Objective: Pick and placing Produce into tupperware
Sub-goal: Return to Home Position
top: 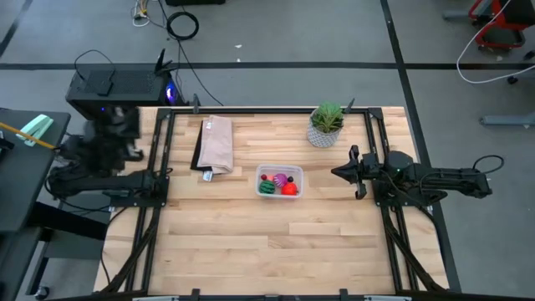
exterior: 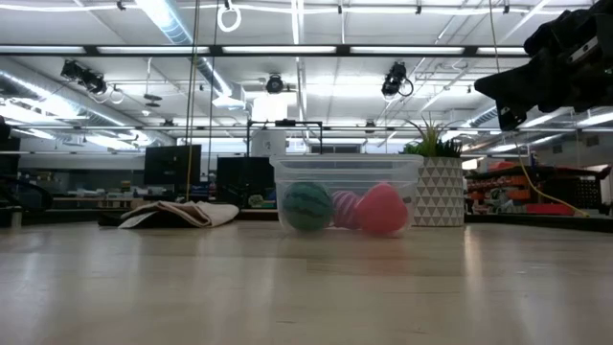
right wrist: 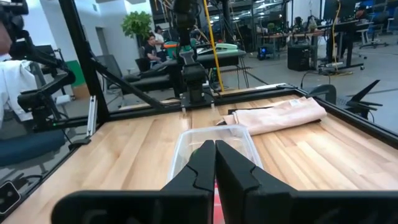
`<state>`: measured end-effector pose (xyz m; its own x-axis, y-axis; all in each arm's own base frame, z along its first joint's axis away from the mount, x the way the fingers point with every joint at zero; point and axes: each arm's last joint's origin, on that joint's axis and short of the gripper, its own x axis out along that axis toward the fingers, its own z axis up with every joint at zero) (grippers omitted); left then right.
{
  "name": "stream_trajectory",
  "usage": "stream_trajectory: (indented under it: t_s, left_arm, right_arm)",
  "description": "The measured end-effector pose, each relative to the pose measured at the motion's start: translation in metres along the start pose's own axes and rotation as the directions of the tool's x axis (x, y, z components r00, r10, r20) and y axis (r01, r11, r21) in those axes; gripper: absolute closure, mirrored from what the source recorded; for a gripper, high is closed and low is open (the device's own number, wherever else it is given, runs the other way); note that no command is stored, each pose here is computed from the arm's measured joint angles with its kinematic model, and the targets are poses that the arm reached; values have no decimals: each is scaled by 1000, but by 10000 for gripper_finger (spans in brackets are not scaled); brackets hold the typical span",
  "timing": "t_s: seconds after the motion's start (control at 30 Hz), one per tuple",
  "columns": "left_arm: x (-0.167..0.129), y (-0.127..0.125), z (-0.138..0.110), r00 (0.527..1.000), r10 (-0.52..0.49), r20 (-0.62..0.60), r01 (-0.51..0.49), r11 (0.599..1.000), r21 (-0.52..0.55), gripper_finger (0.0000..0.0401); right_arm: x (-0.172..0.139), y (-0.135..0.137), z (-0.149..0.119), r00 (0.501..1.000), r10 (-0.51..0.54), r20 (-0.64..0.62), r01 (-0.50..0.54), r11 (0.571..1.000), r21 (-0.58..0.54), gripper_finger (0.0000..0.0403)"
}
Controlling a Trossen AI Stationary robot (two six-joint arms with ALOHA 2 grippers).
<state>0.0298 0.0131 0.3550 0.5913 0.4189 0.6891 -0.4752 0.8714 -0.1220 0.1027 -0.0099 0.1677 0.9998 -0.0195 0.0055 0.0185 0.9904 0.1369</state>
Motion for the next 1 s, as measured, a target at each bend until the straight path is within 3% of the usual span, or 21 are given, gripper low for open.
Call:
stream_trajectory:
  t_s: [0.23,0.33,0.5,0.63,1.0]
  left_arm:
    - [-9,5,24,957,-80,277,66,996,58,399]
    - [-15,4,23,916,-114,385,94,993,69,400]
    - [-28,6,6,865,-76,497,34,995,92,400]
    - [-39,6,-13,845,-60,531,15,996,89,400]
    - [-66,6,-61,854,-68,516,70,997,16,400]
  right_arm:
    - [0,0,0,1000,0,0,0,1000,-1,386]
    - [0,0,0,1000,0,0,0,1000,-2,386]
    - [0,0,0,1000,0,0,0,1000,-2,385]
    - [0,0,0,1000,0,0,0,1000,-2,385]
    - [0,0,0,1000,0,0,0,1000,-2,385]
